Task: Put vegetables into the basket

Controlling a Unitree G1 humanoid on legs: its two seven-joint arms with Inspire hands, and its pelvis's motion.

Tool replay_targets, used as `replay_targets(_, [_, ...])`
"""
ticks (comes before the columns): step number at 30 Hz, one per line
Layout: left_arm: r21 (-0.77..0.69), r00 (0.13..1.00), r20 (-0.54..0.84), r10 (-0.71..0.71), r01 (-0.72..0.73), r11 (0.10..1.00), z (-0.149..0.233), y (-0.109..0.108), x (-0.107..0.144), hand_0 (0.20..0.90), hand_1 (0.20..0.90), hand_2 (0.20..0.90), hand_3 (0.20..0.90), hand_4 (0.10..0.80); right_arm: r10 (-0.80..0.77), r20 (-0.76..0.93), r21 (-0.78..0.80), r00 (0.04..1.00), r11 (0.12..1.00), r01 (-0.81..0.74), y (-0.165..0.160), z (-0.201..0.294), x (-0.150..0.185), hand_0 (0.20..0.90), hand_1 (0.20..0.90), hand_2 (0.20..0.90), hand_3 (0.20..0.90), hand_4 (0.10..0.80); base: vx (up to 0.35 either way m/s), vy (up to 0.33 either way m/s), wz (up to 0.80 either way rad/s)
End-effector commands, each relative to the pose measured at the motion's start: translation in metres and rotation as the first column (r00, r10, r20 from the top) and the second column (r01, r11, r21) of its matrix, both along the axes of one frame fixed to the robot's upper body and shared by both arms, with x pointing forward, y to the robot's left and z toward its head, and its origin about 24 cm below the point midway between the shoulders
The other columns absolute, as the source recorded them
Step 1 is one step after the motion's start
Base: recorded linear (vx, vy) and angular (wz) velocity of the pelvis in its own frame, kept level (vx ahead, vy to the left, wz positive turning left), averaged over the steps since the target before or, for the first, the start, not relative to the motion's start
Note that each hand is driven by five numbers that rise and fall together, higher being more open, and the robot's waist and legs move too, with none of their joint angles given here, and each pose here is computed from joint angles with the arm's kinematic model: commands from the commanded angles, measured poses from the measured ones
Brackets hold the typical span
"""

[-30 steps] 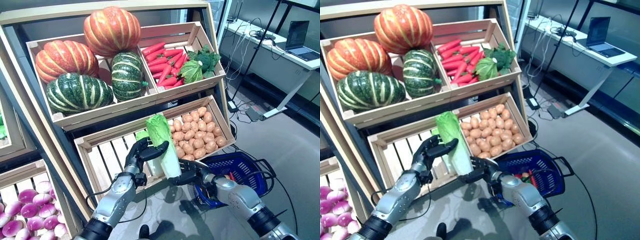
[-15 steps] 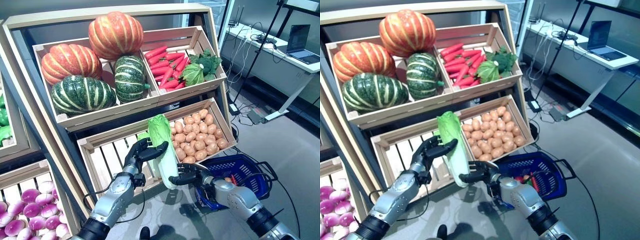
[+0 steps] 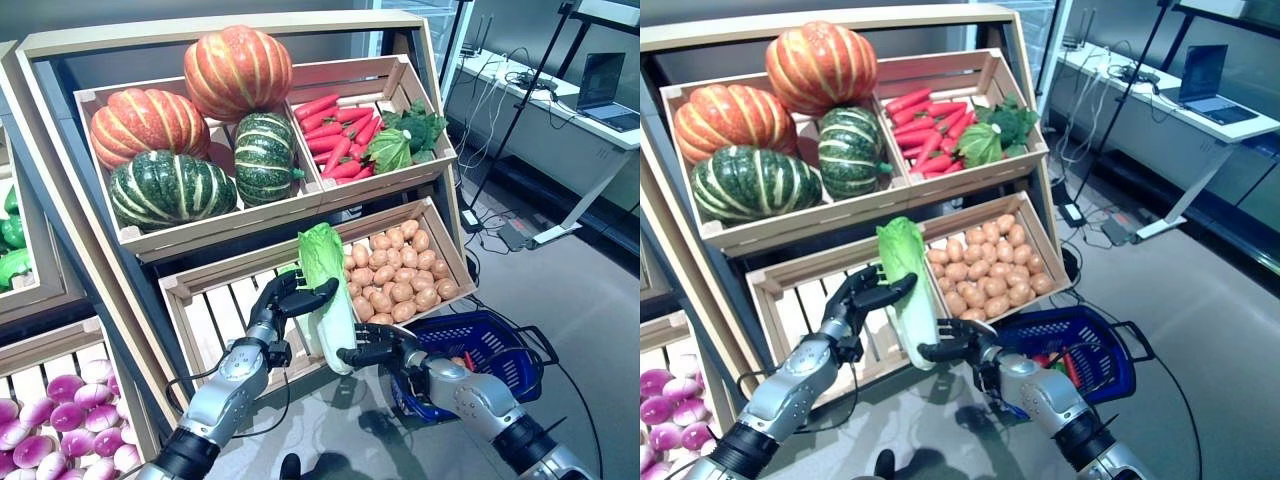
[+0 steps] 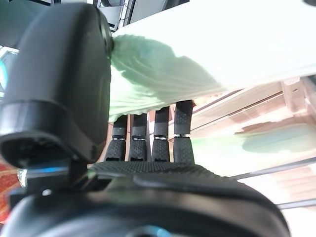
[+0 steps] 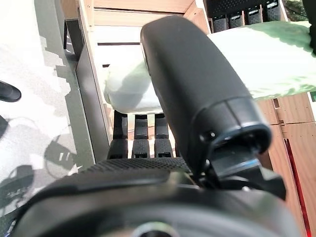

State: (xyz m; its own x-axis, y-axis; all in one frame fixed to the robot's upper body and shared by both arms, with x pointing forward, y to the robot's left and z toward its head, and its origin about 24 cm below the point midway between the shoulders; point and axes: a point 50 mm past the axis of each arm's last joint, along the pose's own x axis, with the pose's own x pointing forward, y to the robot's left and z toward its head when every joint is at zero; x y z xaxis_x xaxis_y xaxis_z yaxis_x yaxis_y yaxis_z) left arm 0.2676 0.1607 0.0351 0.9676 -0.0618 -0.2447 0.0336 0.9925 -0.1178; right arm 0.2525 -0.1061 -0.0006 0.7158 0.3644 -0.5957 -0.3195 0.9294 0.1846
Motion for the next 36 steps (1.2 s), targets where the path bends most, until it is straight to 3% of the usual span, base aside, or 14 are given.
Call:
replay_targets(1, [-0.105, 0.951, 0.287, -0.118, 0.153, 0.983, 0.056, -0.040, 0.024, 0.900, 0.900, 0.900, 0.900, 0.800, -0.070, 0.309, 0.446, 0.948, 0.892, -0.080, 0.043, 0.084, 0.028, 0.300, 0.300, 0.300, 0.300, 0.400, 0.000, 0.000, 0.00])
replay_targets(20, [-0.145, 0.960, 0.266, -0.088, 0.130, 0.981, 0.036, -0.011, 0.021, 0.900, 0.900, 0.900, 0.900, 0.800, -0.384, 0.425, 0.603, 0.820, 0.795, 0.060, -0.032, 0.112, 0.033, 0.300, 0.300, 0.300, 0.300, 0.400, -0.006, -0.001, -0.03])
replay_targets(36, [-0.236, 0.961, 0.274, -0.030, 0.097, 0.967, 0.034, 0.004, 0.013, 0.900, 0.900, 0.900, 0.900, 0.800, -0.793, 0.319, 0.683, 0.518, 0.572, 0.454, -0.106, 0.095, 0.025, 0.300, 0.300, 0.300, 0.300, 0.400, -0.014, 0.001, -0.08])
